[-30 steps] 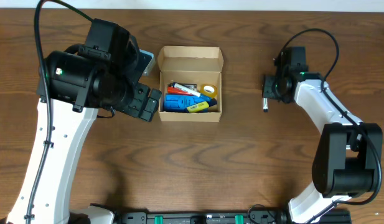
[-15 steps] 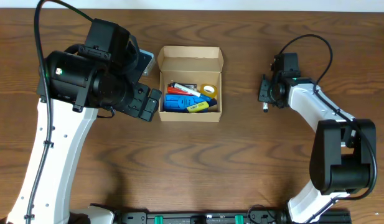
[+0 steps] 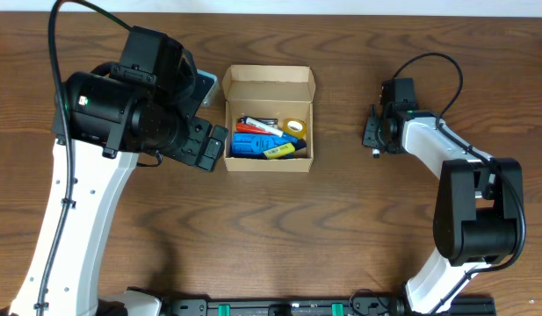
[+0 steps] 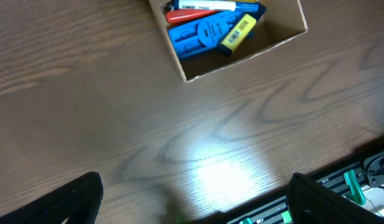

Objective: Pack container
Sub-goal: 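Grasp the black-capped whiteboard marker with the right gripper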

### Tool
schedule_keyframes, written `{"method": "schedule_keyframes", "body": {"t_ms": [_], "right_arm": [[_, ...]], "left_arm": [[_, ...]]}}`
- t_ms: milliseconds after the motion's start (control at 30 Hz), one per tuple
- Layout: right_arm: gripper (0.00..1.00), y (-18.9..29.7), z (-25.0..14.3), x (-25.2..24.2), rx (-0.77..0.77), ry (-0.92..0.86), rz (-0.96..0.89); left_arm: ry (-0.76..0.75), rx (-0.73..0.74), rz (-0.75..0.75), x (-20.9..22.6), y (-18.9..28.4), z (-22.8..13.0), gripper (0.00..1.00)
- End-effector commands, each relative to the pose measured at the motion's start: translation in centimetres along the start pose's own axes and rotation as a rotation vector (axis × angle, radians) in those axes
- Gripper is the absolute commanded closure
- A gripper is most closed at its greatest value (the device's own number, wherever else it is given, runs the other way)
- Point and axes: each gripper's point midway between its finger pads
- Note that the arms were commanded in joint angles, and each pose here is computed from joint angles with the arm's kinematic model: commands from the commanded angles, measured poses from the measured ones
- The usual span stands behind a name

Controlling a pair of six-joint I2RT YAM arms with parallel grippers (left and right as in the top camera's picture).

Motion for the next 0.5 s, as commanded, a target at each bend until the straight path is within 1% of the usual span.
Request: {"method": "schedule_keyframes", "body": {"t_ms": [0, 67, 200, 367, 467], "right_arm": [[0.64, -1.57, -1.61, 0.26, 0.055, -0.005, -0.018], [0.66, -1.79, -1.75, 0.25, 0.061, -0.005, -0.019], [0.79, -1.9, -1.79, 0.26, 0.062, -0.005, -0.019], [0.87, -1.88, -1.74, 0.37, 0.062, -0.005, -0.013], [0.92, -1.71, -1.41, 1.07, 0.057, -0.007, 0.027]], "left_arm": [[-0.013, -0.007, -0.004, -0.13, 0.28, -0.04, 0.05], [-0.013, -0.007, -0.004, -0.13, 0.28, -0.04, 0.05], [-0.013, -0.007, -0.004, -0.13, 0.28, -0.04, 0.05], [-0.013, -0.007, -0.004, -0.13, 0.28, -0.04, 0.05], [-0.013, -0.007, -0.004, -0.13, 0.28, -0.04, 0.05]]}}
Point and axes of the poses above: each gripper's point midway between its finger pads, its own y axis back along the fingers, its own x axis along the line the jaws close on, z = x × y, and after that the axes turned 11 degrees about y, right-handed
